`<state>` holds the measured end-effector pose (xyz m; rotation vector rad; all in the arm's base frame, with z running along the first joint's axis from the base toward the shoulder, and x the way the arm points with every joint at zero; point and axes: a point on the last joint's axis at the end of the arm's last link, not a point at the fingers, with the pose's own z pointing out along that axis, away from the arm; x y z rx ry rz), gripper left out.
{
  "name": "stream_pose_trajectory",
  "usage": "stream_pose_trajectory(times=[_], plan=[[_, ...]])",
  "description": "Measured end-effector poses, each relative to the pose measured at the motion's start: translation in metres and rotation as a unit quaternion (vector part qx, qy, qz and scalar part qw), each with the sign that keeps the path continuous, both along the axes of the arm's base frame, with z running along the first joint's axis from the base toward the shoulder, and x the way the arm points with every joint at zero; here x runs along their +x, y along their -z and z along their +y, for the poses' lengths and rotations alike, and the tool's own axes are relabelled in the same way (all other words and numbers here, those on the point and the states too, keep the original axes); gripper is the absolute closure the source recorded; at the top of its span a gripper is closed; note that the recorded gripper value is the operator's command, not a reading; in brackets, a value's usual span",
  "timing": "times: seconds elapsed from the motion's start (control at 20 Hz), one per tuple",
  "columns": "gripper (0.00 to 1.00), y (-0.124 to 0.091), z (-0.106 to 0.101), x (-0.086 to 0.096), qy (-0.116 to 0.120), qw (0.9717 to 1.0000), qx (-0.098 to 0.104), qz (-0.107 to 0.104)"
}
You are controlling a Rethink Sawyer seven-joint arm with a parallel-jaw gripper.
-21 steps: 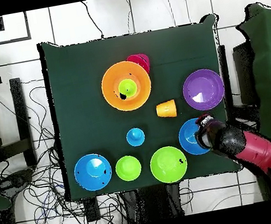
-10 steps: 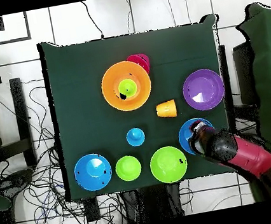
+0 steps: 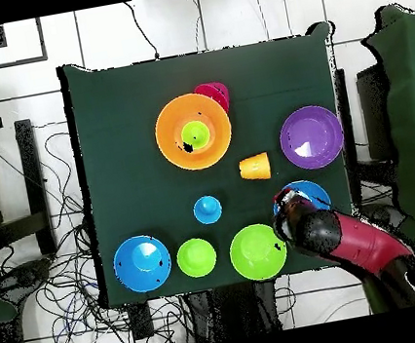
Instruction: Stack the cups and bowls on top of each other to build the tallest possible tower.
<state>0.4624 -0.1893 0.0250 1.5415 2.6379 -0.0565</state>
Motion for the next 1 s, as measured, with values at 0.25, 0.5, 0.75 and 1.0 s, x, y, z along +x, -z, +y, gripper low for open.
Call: stream_pose_trajectory(times=[0.25, 0.5, 0.75, 1.0], plan=[[0.00, 0.002, 0.019, -0.001, -0.002, 1.0000, 0.004, 0.002], [0.00, 0.007, 0.039, -0.004, -0.007, 0.9999, 0.009, 0.006], [0.00, 0.014, 0.051, -0.009, -0.010, 0.9998, 0.015, 0.009], [0.00, 0.025, 0.056, -0.014, -0.011, 0.9998, 0.016, 0.009]])
